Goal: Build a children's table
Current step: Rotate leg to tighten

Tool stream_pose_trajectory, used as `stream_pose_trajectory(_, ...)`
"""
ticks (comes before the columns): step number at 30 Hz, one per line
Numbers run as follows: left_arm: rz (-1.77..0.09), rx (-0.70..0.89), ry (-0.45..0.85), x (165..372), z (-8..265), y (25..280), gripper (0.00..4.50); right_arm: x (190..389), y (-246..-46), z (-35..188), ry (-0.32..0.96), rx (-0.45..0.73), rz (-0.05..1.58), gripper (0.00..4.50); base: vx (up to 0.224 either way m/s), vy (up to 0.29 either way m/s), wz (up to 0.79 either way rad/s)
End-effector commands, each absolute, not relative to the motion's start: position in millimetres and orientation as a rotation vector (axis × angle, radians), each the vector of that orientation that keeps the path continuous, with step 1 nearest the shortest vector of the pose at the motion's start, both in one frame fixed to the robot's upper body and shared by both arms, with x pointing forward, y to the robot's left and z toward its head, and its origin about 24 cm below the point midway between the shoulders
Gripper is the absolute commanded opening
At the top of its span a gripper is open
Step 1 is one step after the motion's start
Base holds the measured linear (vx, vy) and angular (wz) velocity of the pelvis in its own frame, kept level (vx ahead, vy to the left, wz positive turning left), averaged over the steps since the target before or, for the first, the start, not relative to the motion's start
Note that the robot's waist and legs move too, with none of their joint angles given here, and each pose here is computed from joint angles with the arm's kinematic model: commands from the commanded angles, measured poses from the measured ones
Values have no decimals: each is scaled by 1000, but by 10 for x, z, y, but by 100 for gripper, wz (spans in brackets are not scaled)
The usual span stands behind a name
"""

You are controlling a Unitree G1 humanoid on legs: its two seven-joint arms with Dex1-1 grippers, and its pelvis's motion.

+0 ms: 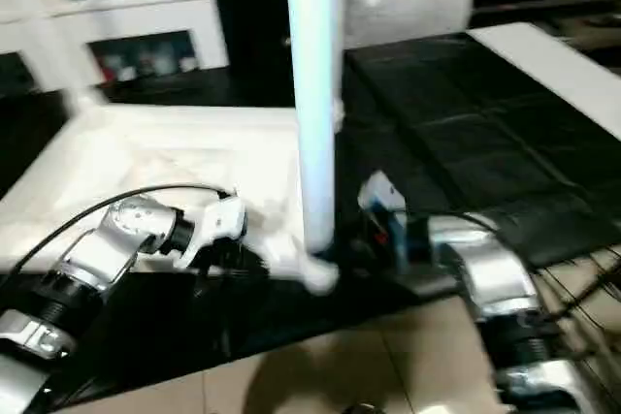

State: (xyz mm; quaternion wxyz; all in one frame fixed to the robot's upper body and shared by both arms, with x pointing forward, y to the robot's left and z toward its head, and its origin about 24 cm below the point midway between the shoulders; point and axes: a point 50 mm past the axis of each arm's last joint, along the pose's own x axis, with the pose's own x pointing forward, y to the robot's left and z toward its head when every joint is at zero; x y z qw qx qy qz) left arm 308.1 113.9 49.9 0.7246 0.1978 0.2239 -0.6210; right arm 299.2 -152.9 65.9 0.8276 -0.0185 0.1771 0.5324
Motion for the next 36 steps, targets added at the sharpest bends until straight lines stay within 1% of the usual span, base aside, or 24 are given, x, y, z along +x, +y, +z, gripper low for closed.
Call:
stream_pose_trajectory(1, -1465, 363, 366, 3005, 627, 748, 0, 3089, -1361, 626, 390, -52, 1033, 194, 0, 0, 0)
stream_pose_trajectory(2, -1372, 328, 356, 3043, 636, 642, 0, 3196, -1291, 579, 403, -44, 874, 194, 0, 0, 0)
stream_pose_trajectory(3, -1346, 320, 353, 3054, 640, 613, 0, 3222, -1271, 567, 409, -35, 831, 193, 0, 0, 0)
stream_pose_trajectory(4, -1346, 320, 353, 3054, 640, 613, 0, 3222, -1271, 567, 409, -35, 831, 193, 0, 0, 0)
stream_pose_trajectory(6, -1284, 294, 345, 3081, 649, 552, 0, 3281, -1228, 555, 408, 4, 740, 193, 0, 0, 0)
stream_pose_trajectory(7, -1253, 282, 341, 3094, 656, 517, 0, 3312, -1201, 554, 390, 15, 701, 193, 0, 0, 0)
stream_pose_trajectory(9, -1211, 273, 328, 3114, 673, 467, 0, 3341, -1152, 571, 339, 25, 683, 193, 0, 0, 0)
stream_pose_trajectory(10, -1205, 277, 323, 3118, 682, 457, 0, 3337, -1129, 583, 318, 40, 694, 227, 0, 0, 0)
stream_pose_trajectory(11, -1206, 280, 323, 3120, 683, 460, 0, 3335, -1126, 587, 316, 45, 698, 247, 0, 0, 0)
stream_pose_trajectory(12, -1200, 299, 324, 3130, 682, 485, 0, 3320, -1124, 600, 312, 63, 718, 261, 0, 0, 0)
stream_pose_trajectory(14, -1202, 328, 326, 3143, 679, 544, 0, 3295, -1153, 624, 297, 65, 748, 267, 0, 0, 0)
stream_pose_trajectory(15, -1202, 334, 326, 3146, 678, 561, 0, 3291, -1163, 630, 292, 62, 754, 288, 0, 0, 0)
stream_pose_trajectory(16, -1205, 337, 325, 3149, 678, 573, 0, 3287, -1175, 635, 289, 62, 758, 288, 0, 0, 0)
stream_pose_trajectory(17, -1210, 346, 323, 3158, 679, 613, 0, 3275, -1213, 650, 281, 62, 772, 301, 0, 0, 0)
stream_pose_trajectory(19, -1223, 374, 326, 3168, 673, 676, 0, 3250, -1282, 663, 274, 42, 806, 309, 0, 0, 0)
stream_pose_trajectory(20, -1232, 386, 328, 3170, 669, 698, 0, 3236, -1308, 664, 273, 29, 826, 333, 0, 0, 0)
stream_pose_trajectory(21, -1242, 403, 334, 3172, 662, 725, 0, 3218, -1340, 666, 270, 13, 854, 345, 0, 0, 0)
stream_pose_trajectory(25, -1308, 462, 351, 3153, 633, 818, 0, 3137, -1447, 696, 266, -32, 975, 364, 0, 0, 0)
stream_pose_trajectory(26, -1327, 482, 358, 3151, 625, 846, 0, 3119, -1479, 705, 269, -58, 1003, 388, 0, 0, 0)
stream_pose_trajectory(30, -1425, 534, 369, 3129, 616, 925, 0, 3023, -1593, 741, 293, -153, 1150, 393, 0, 0, 0)
stream_pose_trajectory(31, -1425, 534, 369, 3129, 616, 925, 0, 3023, -1593, 741, 293, -153, 1150, 393, 0, 0, 0)
stream_pose_trajectory(33, -1515, 538, 372, 3079, 625, 957, 0, 2965, -1638, 765, 311, -164, 1238, 393, 0, 0, 0)
stream_pose_trajectory(34, -1571, 555, 384, 3051, 623, 985, 0, 2917, -1673, 779, 330, -169, 1313, 393, 0, 0, 0)
stream_pose_trajectory(36, -1599, 574, 391, 3042, 619, 1001, 0, 2891, -1685, 782, 344, -169, 1356, 393, 0, 0, 0)
